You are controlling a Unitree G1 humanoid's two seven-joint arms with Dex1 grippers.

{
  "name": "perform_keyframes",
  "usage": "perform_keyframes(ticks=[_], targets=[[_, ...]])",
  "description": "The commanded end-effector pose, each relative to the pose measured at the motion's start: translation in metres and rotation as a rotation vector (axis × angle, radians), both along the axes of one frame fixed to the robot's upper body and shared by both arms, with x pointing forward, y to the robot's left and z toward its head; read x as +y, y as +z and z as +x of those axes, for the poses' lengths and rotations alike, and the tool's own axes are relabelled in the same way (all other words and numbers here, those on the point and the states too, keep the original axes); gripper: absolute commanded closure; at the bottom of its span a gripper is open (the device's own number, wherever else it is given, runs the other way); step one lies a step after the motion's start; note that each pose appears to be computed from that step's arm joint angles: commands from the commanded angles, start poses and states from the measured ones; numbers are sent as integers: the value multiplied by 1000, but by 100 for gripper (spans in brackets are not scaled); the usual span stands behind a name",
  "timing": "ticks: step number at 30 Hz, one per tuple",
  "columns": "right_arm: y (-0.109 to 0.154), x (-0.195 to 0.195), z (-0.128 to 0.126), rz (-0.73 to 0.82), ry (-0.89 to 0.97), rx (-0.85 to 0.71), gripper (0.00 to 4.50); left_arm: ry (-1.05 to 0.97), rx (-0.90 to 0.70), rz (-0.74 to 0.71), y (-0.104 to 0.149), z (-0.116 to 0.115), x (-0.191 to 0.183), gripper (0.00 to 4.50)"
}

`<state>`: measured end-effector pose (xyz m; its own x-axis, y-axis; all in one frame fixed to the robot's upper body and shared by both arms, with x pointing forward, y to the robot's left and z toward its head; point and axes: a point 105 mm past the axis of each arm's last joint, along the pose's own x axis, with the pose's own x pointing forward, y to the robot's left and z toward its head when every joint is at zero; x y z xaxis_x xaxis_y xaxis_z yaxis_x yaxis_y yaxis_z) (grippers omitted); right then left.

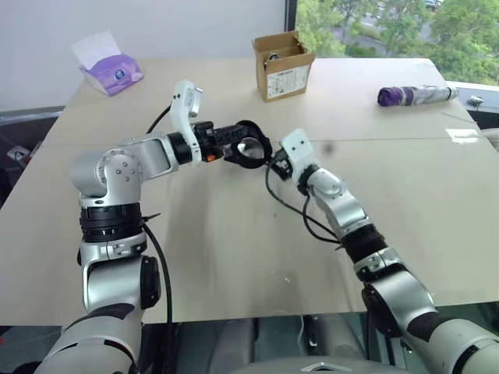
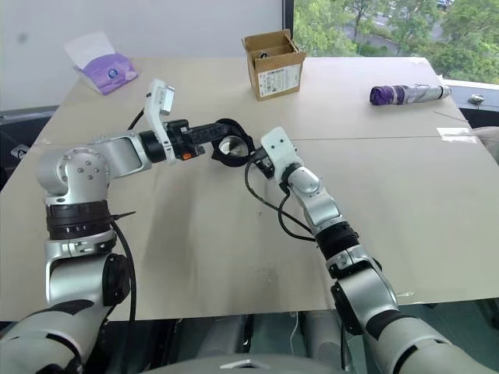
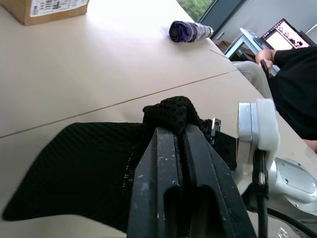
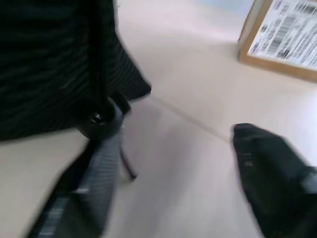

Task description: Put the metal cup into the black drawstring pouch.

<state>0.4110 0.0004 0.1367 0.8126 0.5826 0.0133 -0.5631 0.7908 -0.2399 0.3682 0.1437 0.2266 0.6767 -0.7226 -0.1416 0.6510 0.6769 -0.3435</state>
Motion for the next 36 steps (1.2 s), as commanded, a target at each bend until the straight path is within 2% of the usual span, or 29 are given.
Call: perform_keyframes(ticks=[1,3,4,13,19,21,23,24,27,36], targets=[[15,10,-5,64,67,-60,328,-1,-73,-7,19,-6,3,450],[18,9,-7,88,74,-69,421,1,-73,-10,19,-6,3,450],[20,8,-7,106,68,-75,437,2,-73,-10,19,-6,3,450],[18,-23,-14,120,-7,-97,437,10,-75,-51,25,-6,8,450],[15,-40,-29,118,-19,-74,437,8,-58,-119,39,3,7,450],[13,-30,-36,128,48,-45,400,-5,-46,-126,40,3,6,450],[10,-18,-40,142,93,-16,323,-15,-40,-121,40,4,4,450],[7,-12,-39,144,95,2,307,-20,-35,-119,40,5,4,450],[6,1,-32,150,81,24,193,-32,-30,-111,41,6,2,450],[17,28,-7,164,52,3,193,-81,-35,-87,42,0,-5,450]])
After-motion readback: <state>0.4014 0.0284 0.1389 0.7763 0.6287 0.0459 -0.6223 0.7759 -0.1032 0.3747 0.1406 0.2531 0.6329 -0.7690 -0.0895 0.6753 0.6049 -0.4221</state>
